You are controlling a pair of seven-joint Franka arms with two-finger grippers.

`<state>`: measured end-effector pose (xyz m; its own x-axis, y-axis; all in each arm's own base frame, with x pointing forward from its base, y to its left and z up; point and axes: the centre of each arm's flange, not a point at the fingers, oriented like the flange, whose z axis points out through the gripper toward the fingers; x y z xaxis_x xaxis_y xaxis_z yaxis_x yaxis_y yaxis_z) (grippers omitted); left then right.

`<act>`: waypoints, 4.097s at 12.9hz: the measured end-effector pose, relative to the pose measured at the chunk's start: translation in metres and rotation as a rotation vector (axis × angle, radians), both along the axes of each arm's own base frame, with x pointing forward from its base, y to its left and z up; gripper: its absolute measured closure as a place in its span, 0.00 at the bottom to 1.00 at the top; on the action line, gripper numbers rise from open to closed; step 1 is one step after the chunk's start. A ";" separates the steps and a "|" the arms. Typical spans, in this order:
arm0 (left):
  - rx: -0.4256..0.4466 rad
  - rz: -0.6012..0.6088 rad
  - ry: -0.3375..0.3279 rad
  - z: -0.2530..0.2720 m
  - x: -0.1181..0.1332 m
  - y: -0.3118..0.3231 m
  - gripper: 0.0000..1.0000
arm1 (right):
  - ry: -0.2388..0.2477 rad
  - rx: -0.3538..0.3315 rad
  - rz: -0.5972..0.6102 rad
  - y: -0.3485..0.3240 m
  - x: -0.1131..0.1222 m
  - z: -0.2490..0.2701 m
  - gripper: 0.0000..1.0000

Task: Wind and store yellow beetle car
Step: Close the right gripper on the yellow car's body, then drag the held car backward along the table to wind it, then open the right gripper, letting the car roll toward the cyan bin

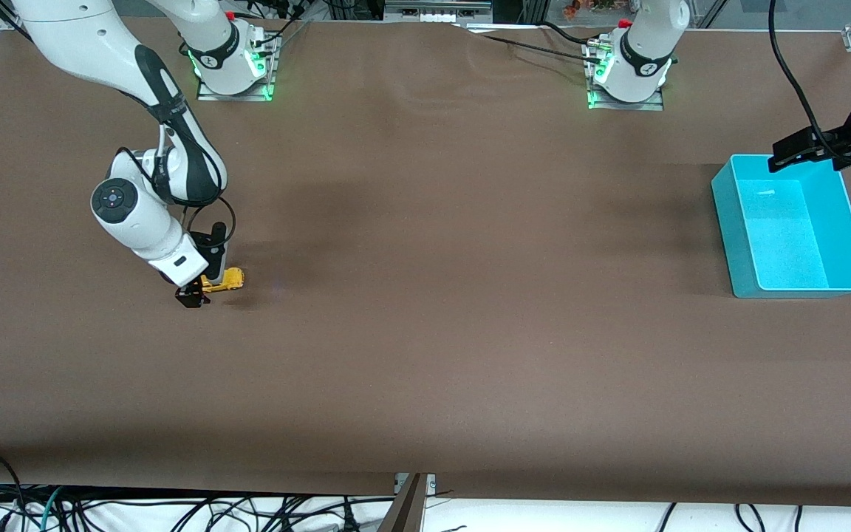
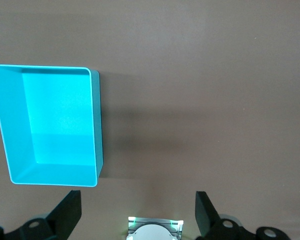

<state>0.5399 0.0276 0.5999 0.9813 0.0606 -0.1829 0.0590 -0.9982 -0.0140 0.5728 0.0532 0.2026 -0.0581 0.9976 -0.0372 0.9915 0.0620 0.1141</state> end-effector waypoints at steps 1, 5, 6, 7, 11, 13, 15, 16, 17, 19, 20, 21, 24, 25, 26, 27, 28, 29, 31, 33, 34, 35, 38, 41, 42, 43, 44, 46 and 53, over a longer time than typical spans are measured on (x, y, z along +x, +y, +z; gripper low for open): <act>0.000 0.000 0.000 0.000 0.000 0.000 0.00 | -0.005 0.000 0.008 0.000 -0.001 -0.002 0.08; 0.000 0.000 0.001 -0.001 0.000 0.000 0.00 | 0.008 0.000 -0.003 0.000 -0.002 -0.002 0.51; 0.000 0.000 0.001 -0.001 0.000 0.000 0.00 | 0.014 0.003 -0.033 -0.001 -0.002 0.003 0.59; 0.000 0.000 0.001 -0.001 0.000 0.000 0.00 | 0.027 0.005 -0.068 0.000 -0.004 0.005 0.59; 0.000 0.000 0.002 -0.001 0.001 0.000 0.00 | 0.070 0.008 -0.131 0.007 -0.009 0.000 0.59; 0.000 0.000 0.002 -0.001 0.001 0.000 0.00 | 0.071 0.008 -0.132 0.007 -0.010 0.000 0.59; 0.000 0.000 0.002 -0.001 0.001 0.000 0.00 | 0.071 0.008 -0.132 0.006 -0.009 0.000 0.59; 0.000 0.000 0.002 -0.001 0.001 0.000 0.00 | 0.071 0.006 -0.131 0.001 -0.009 -0.001 0.59; 0.000 0.000 0.002 -0.001 0.001 0.000 0.00 | 0.071 0.003 -0.131 -0.011 -0.008 -0.001 0.59; 0.000 0.000 0.002 -0.001 0.001 0.000 0.00 | 0.070 -0.001 -0.138 -0.054 -0.006 -0.001 0.59; 0.000 0.000 0.002 -0.001 0.001 0.000 0.00 | 0.067 -0.003 -0.138 -0.077 -0.006 -0.001 0.59; 0.000 0.000 0.002 -0.001 0.001 0.000 0.00 | 0.061 -0.005 -0.138 -0.099 -0.007 -0.001 0.59; 0.000 0.000 0.002 -0.001 0.001 0.000 0.00 | 0.042 -0.011 -0.136 -0.142 -0.010 -0.001 0.59; 0.000 0.000 0.002 -0.001 0.001 0.000 0.00 | 0.037 -0.013 -0.134 -0.149 -0.011 -0.001 0.59; 0.000 0.000 0.002 -0.001 0.001 0.000 0.00 | 0.035 -0.014 -0.133 -0.154 -0.011 -0.001 0.59; 0.000 0.000 0.002 -0.001 0.001 0.000 0.00 | 0.032 -0.015 -0.128 -0.159 -0.012 -0.001 0.59; 0.000 0.000 0.002 -0.001 0.001 0.000 0.00 | 0.030 -0.017 -0.124 -0.163 -0.012 -0.001 0.59; 0.000 0.000 0.002 -0.001 0.001 0.000 0.00 | 0.027 -0.018 -0.121 -0.167 -0.013 -0.001 0.59; 0.000 0.000 0.002 -0.001 0.001 0.000 0.00 | 0.025 -0.019 -0.120 -0.171 -0.013 -0.001 0.59; -0.001 0.000 0.002 -0.001 0.001 0.000 0.00 | 0.025 -0.019 -0.119 -0.171 -0.013 -0.001 0.59; -0.001 0.000 0.003 -0.002 0.001 0.000 0.00 | 0.028 -0.019 -0.118 -0.171 -0.014 -0.004 0.54; -0.001 0.000 0.004 -0.002 0.001 0.000 0.00 | 0.025 -0.020 -0.115 -0.170 -0.012 -0.006 0.54; -0.001 0.000 0.005 -0.003 0.001 0.000 0.00 | 0.037 -0.019 -0.110 -0.169 -0.014 -0.015 0.27; -0.001 0.000 0.005 -0.003 0.001 0.000 0.00 | 0.047 -0.015 -0.102 -0.166 -0.005 -0.008 0.00; -0.001 0.000 0.005 -0.003 0.001 0.000 0.00 | 0.054 -0.013 -0.099 -0.165 0.000 -0.003 0.00; -0.001 0.000 0.005 -0.003 0.001 0.000 0.00 | 0.061 -0.012 -0.098 -0.164 0.004 0.002 0.00; -0.001 0.000 0.005 -0.003 0.001 0.000 0.00 | 0.067 -0.011 -0.098 -0.165 0.008 0.007 0.00; -0.001 0.000 0.006 -0.003 0.001 0.000 0.00 | 0.076 -0.010 -0.098 -0.165 0.015 0.014 0.00; -0.006 -0.002 0.024 -0.017 0.007 0.002 0.00 | 0.074 0.012 -0.207 -0.153 0.049 0.079 0.00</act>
<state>0.5469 0.0293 0.5832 0.9768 0.0572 -0.2065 0.0565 -0.9984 -0.0096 0.6222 -0.1000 0.2815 0.1457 0.9889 -0.0283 0.9887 -0.1445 0.0402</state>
